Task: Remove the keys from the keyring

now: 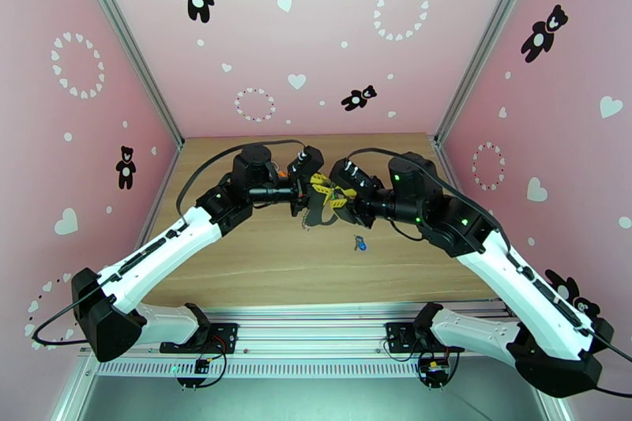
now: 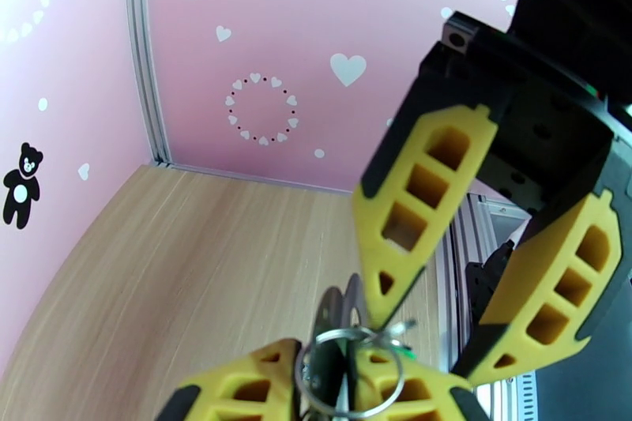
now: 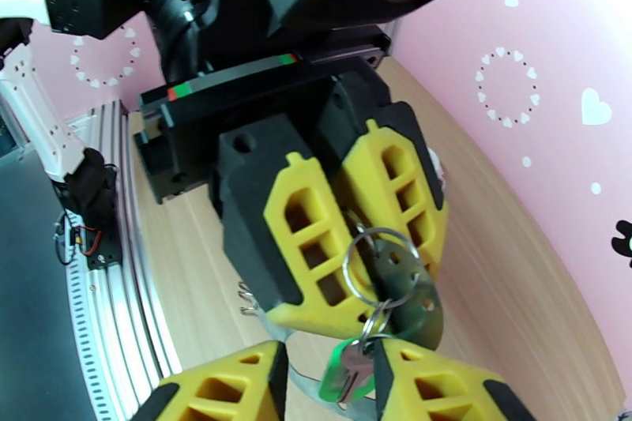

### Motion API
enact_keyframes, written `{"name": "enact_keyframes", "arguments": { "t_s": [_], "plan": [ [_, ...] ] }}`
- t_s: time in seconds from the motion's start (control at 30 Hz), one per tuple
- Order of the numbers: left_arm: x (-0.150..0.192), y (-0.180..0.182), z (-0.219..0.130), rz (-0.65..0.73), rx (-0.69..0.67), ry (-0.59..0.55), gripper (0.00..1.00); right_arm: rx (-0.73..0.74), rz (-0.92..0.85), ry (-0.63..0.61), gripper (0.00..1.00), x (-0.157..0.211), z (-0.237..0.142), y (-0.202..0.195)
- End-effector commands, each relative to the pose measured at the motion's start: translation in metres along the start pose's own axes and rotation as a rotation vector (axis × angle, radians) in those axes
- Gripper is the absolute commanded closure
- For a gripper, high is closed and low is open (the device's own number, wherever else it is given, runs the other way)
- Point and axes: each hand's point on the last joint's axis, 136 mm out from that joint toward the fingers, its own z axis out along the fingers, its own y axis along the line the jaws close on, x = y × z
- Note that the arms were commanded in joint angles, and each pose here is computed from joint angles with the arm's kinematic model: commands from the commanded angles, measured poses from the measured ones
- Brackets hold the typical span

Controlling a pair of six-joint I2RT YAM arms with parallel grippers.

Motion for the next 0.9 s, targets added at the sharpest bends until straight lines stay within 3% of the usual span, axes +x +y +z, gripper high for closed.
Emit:
{"name": "enact_keyframes", "arguments": {
  "t_s": [0.0, 0.6, 0.87],
  "plan": [
    [-0.005, -0.004, -0.001, 0.021, 0.006, -0.013, 1.0, 0.04, 0.0, -0.031, 0.66, -0.013, 0.001, -0.008],
    [0.003, -0.003, -0.003, 0.034, -0.023, 0.015, 1.0, 0.034, 0.017, -0.037, 1.0, -0.015, 0.005, -0.008],
    [0.017, 0.016, -0.008, 0.019, -0.155, 0.055, 1.0, 0.045, 0.046, -0.062, 1.0, -0.021, -0.011, -0.007]
  ]
}}
